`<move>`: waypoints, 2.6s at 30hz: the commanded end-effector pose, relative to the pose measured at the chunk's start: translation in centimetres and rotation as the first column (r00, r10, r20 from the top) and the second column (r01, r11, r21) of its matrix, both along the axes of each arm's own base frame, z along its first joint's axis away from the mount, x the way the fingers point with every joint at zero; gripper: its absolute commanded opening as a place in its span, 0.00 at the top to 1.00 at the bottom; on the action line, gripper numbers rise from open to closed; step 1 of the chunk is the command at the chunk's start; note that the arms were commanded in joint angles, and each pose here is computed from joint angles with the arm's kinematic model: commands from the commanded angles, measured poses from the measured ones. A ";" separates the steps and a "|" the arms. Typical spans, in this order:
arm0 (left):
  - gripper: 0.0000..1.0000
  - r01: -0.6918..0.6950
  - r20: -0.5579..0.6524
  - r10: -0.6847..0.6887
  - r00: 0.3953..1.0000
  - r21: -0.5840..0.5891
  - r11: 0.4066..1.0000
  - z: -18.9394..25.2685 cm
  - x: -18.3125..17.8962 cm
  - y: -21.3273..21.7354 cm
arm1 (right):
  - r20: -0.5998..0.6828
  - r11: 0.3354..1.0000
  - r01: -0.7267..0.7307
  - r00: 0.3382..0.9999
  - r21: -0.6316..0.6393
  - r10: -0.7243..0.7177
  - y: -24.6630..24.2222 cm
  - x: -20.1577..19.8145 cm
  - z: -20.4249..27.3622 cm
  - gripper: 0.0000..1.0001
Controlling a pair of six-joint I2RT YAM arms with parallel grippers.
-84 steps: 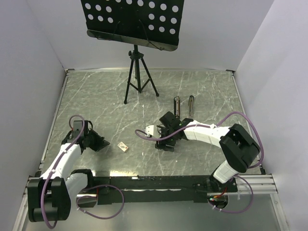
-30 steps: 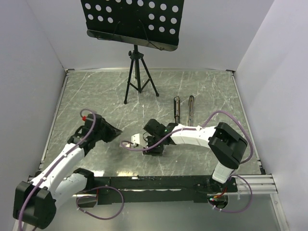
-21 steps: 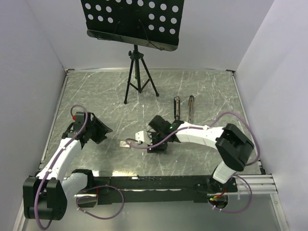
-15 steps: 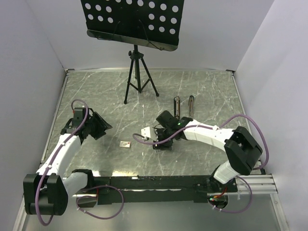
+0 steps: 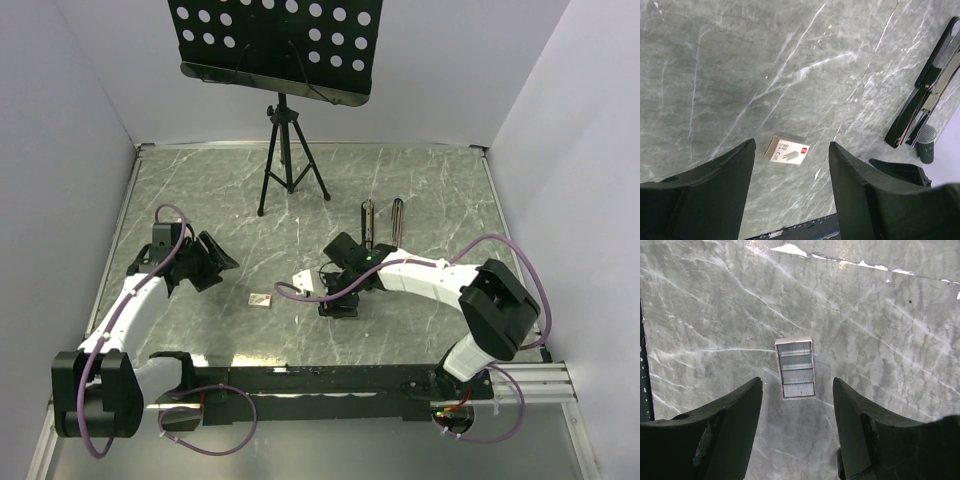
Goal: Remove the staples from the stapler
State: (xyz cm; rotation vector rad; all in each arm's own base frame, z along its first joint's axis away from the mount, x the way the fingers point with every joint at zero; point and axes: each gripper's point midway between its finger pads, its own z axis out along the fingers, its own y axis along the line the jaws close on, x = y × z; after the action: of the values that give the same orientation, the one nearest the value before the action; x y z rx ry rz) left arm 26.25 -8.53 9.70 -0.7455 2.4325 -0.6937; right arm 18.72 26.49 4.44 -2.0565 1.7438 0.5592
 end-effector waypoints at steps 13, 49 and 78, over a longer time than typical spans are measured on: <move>0.35 0.041 0.028 -0.040 0.999 -0.021 0.999 0.2 1.1 -0.3 | 0.069 0.998 0.004 0.998 -0.055 0.000 0.8 1.2 -2.0 0.38; 0.39 -0.005 0.034 0.008 0.999 -0.088 0.996 0.9 1.1 -0.1 | 0.025 0.990 0.089 0.996 -0.113 -0.087 1.5 -0.2 -2.9 0.56; 0.58 -0.044 -0.047 0.035 0.998 -0.209 0.977 -3.1 -2.0 -2.1 | -0.016 0.970 0.223 0.974 -0.093 -0.225 11.2 1.2 -1.9 0.58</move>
State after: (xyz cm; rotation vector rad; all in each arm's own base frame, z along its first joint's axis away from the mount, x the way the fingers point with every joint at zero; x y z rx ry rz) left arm 23.82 -10.32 6.27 -0.8956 2.4264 -0.9298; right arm 19.00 36.28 1.91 -1.9308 2.0088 0.4804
